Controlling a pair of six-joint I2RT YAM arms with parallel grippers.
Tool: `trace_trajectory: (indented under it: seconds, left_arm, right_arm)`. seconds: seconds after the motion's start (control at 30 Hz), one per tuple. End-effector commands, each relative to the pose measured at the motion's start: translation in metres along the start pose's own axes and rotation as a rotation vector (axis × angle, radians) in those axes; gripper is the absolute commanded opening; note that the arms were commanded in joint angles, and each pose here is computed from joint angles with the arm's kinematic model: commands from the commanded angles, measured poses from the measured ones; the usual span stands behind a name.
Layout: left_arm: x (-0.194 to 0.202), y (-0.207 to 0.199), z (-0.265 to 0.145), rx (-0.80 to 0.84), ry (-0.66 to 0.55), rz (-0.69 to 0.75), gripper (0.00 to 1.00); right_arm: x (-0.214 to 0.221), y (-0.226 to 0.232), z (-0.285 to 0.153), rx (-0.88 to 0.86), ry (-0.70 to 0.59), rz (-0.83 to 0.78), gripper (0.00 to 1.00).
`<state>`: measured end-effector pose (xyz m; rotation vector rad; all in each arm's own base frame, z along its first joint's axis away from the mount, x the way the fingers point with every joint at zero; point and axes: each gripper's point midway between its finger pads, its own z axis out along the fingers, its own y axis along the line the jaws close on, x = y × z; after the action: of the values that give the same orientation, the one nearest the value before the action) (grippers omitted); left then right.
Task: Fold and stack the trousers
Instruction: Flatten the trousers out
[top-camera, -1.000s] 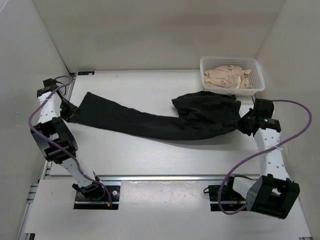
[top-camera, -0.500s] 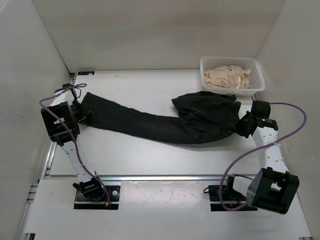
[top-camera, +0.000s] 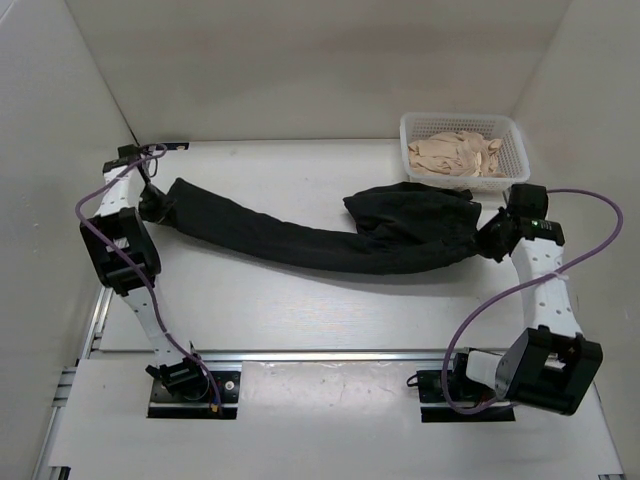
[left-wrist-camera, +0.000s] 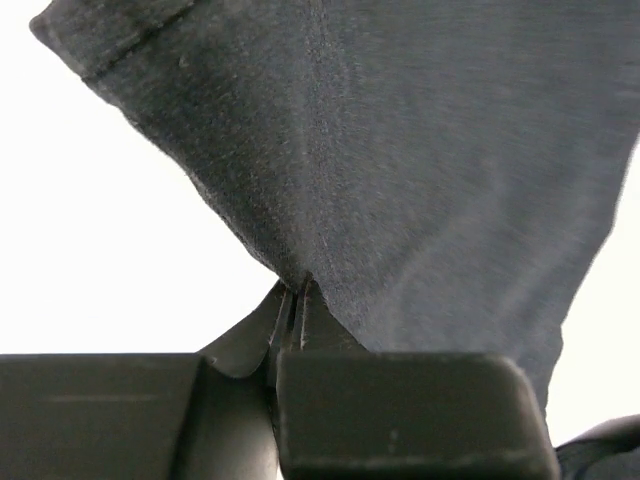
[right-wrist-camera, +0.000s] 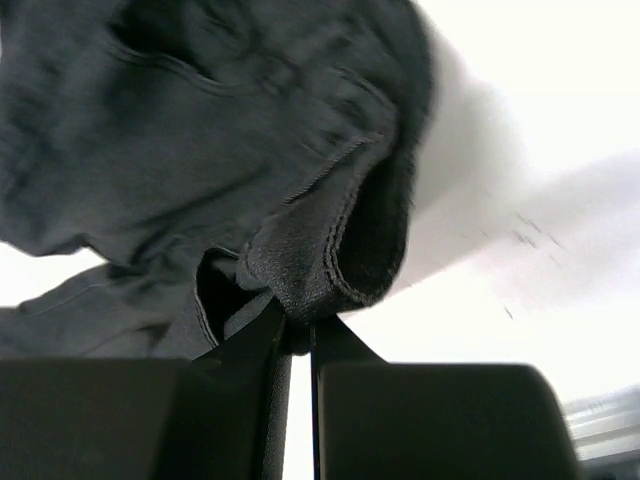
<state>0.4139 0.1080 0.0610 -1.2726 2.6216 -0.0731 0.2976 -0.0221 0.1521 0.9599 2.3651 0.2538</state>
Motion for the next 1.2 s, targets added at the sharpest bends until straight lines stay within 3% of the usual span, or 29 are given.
trace_trajectory:
  seconds: [0.0,0.07,0.1,0.13,0.2,0.23,0.27,0.3,0.33,0.37,0.43,0.47,0.5,0.53,0.57,0.6,0.63,0.67,0.73,0.87,1.03,1.17]
  left_arm:
    - [-0.015,0.01,-0.045,-0.005,-0.133,-0.042,0.1]
    - [-0.006,0.029,-0.036,-0.068,-0.116,-0.053,0.1]
    - [-0.006,0.038,-0.037,-0.086,-0.122,-0.063,0.1]
    - [0.0,0.051,-0.032,-0.124,-0.11,-0.073,0.1]
    - [0.005,0.054,-0.039,-0.119,-0.117,-0.073,0.15]
    - [0.002,0.056,-0.044,-0.125,-0.136,-0.061,0.2]
    - [-0.001,0.056,-0.055,-0.118,-0.166,-0.044,0.41]
    - [-0.003,0.055,-0.063,-0.11,-0.179,-0.033,0.53]
    - [-0.003,0.046,-0.072,-0.092,-0.2,0.005,0.79]
    - [-0.01,0.037,-0.091,-0.062,-0.242,0.024,0.83]
    - [-0.012,0.023,-0.111,-0.029,-0.28,0.062,0.9]
    - [-0.01,0.008,-0.13,0.013,-0.313,0.108,0.9]
    - [-0.01,-0.001,-0.14,0.035,-0.336,0.122,0.9]
    - [-0.009,-0.006,-0.147,0.043,-0.356,0.149,0.87]
    - [0.002,-0.019,-0.151,0.074,-0.349,0.202,0.67]
    - [0.007,-0.03,-0.155,0.112,-0.354,0.235,0.5]
    - [0.016,-0.04,-0.157,0.149,-0.346,0.26,0.27]
    - [0.04,-0.062,-0.151,0.217,-0.294,0.318,0.13]
    - [0.066,-0.084,-0.135,0.271,-0.222,0.382,0.1]
    - [0.117,-0.125,-0.099,0.245,-0.133,0.495,0.1]
    - [0.166,-0.143,-0.049,0.193,0.003,0.554,0.1]
    - [0.188,-0.133,-0.024,0.136,0.054,0.59,0.1]
  right_arm:
    - [0.011,-0.031,-0.024,0.134,-0.031,0.06,0.0]
    - [0.035,-0.05,-0.034,0.164,-0.028,0.08,0.02]
    - [0.043,-0.052,-0.037,0.156,-0.026,0.105,0.32]
    - [0.053,-0.056,-0.044,0.134,-0.04,0.105,0.5]
    - [0.061,-0.063,-0.054,0.139,-0.056,0.131,0.79]
    - [0.06,-0.067,-0.063,0.14,-0.097,0.13,0.88]
    - [0.053,-0.073,-0.07,0.173,-0.14,0.13,0.91]
    - [0.05,-0.076,-0.074,0.195,-0.154,0.121,0.92]
    - [0.047,-0.077,-0.078,0.205,-0.171,0.13,0.94]
    - [0.04,-0.071,-0.081,0.185,-0.184,0.108,0.94]
    - [0.026,-0.044,-0.079,0.077,-0.184,0.041,0.83]
    - [0.014,-0.031,-0.085,0.031,-0.206,0.012,0.71]
    - [0.007,-0.015,-0.084,-0.037,-0.209,-0.04,0.56]
    - [0.0,0.004,-0.077,-0.099,-0.183,-0.099,0.15]
    - [-0.006,0.024,-0.081,-0.15,-0.181,-0.15,0.03]
    - [-0.006,0.037,-0.064,-0.152,-0.123,-0.191,0.0]
    - [-0.005,0.047,-0.056,-0.157,-0.091,-0.23,0.0]
    - [0.011,0.07,-0.051,-0.199,-0.034,-0.309,0.0]
    - [0.042,0.121,-0.03,-0.289,0.095,-0.421,0.0]
    - [0.088,0.16,0.018,-0.276,0.232,-0.543,0.0]
    - [0.135,0.154,0.079,-0.248,0.429,-0.515,0.0]
    - [0.161,0.129,0.101,-0.185,0.48,-0.49,0.0]
